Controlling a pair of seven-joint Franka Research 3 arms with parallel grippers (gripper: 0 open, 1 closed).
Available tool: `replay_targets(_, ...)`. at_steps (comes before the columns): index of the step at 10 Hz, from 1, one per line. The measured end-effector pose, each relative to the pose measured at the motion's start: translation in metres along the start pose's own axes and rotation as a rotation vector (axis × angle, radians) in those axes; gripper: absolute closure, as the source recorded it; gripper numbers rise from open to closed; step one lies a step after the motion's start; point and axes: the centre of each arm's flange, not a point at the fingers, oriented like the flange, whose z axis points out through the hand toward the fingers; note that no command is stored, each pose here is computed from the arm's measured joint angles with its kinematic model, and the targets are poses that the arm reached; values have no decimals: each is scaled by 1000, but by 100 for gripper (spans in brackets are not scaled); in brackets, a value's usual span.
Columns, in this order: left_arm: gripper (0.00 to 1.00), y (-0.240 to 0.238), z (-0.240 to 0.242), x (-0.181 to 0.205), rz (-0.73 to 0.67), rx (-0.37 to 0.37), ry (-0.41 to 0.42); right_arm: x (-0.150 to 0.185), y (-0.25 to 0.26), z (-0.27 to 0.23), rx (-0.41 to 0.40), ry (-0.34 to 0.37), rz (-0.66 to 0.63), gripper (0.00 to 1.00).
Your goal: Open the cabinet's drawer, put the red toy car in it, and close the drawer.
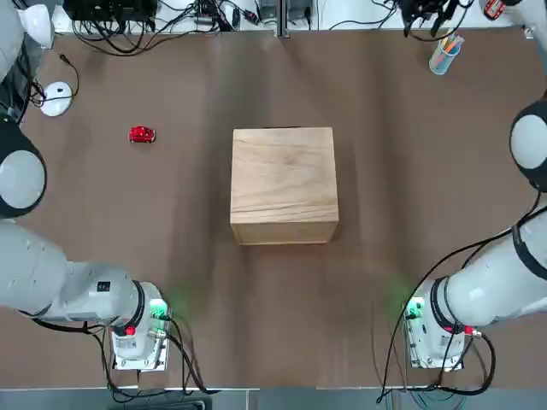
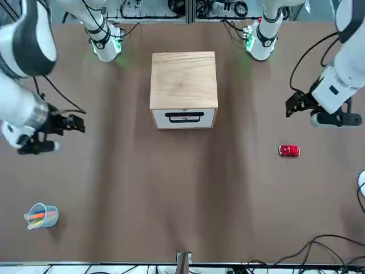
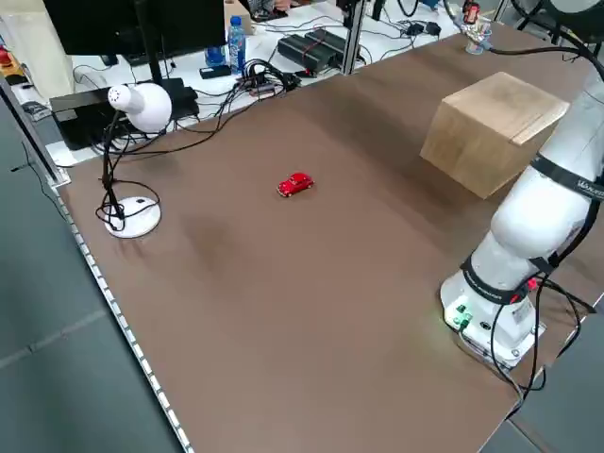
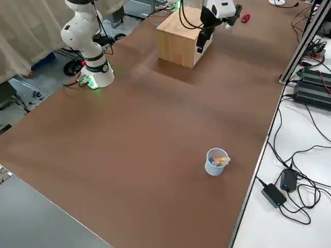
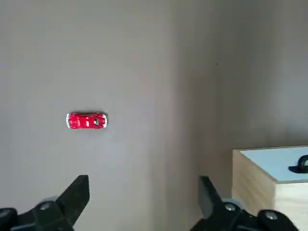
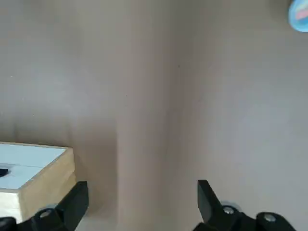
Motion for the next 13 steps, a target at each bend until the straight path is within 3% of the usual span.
replay_targets(3,0,57,18,-6,-80,-3,-33,21,-58,43,32,-51,-74,0)
replay_targets(6,0,124,47,-12,-149,-18,-68,42,-129,97,165,-52,-120,0)
replay_targets(9,3,187,80,-24,-193,-25,-103,61,-159,141,343,-74,-117,0)
replay_targets(10,10,202,89,-34,-206,-13,-121,66,-164,153,399,-86,-175,0)
replay_targets(13,59,253,142,-87,-132,130,-137,65,-182,167,559,-113,-381,0)
